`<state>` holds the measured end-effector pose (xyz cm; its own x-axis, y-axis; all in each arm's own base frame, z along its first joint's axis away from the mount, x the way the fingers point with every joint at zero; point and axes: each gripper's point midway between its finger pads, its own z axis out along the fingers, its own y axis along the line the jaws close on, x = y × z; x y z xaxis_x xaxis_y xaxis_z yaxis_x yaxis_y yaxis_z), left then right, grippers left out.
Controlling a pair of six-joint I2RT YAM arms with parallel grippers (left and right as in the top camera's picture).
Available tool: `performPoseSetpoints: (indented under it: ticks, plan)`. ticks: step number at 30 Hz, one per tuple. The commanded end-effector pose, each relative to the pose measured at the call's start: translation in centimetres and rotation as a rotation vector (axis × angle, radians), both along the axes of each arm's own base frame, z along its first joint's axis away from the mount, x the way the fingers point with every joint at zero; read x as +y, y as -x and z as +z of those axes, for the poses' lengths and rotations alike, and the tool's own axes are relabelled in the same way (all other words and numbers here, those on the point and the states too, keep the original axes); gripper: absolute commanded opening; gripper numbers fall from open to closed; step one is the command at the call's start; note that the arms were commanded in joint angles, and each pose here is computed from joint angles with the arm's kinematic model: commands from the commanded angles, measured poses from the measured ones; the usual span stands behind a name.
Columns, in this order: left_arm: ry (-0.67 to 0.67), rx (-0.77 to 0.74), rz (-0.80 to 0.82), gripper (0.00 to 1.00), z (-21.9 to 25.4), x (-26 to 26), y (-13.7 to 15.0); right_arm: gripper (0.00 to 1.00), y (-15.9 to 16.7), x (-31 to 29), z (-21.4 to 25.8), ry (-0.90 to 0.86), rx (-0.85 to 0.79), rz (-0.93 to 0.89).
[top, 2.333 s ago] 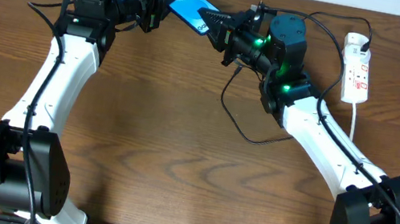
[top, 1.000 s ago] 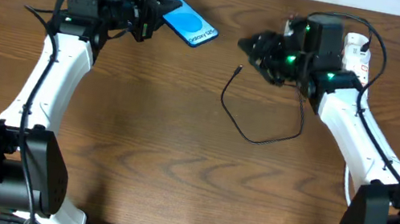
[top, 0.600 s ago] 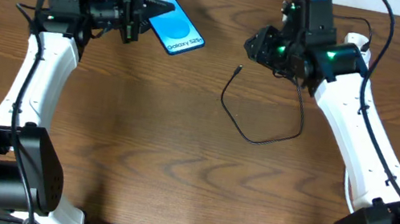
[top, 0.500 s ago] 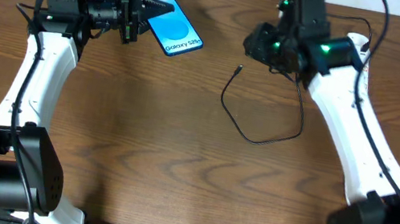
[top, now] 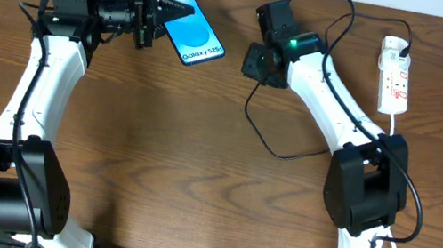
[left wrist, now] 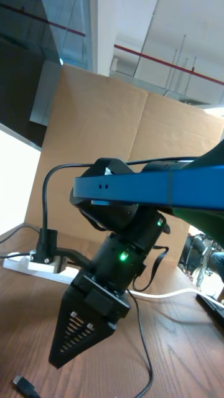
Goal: Plug charger to phone and switch on socket
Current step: 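Lower the right gripper onto the black cable's USB-C end and grasp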
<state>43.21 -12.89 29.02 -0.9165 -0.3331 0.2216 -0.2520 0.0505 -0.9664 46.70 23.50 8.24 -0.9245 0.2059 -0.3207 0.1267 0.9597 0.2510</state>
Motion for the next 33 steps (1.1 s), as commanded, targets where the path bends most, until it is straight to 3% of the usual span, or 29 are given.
performPoseSetpoints:
  ticks: [1,14,33]
  plan:
    - [0.011,-0.048,-0.037,0.07,1.2,-0.3,0.5,0.35,-0.8,-0.8,-0.7,0.057,-0.021,-0.042]
    - [0.011,-0.047,-0.037,0.08,1.2,-0.3,0.5,0.32,-0.6,-1.2,-5.4,0.121,0.045,-0.013]
    - [0.011,-0.048,-0.037,0.07,1.2,-0.3,0.5,0.27,-0.6,-1.2,-7.6,0.133,0.061,-0.003]
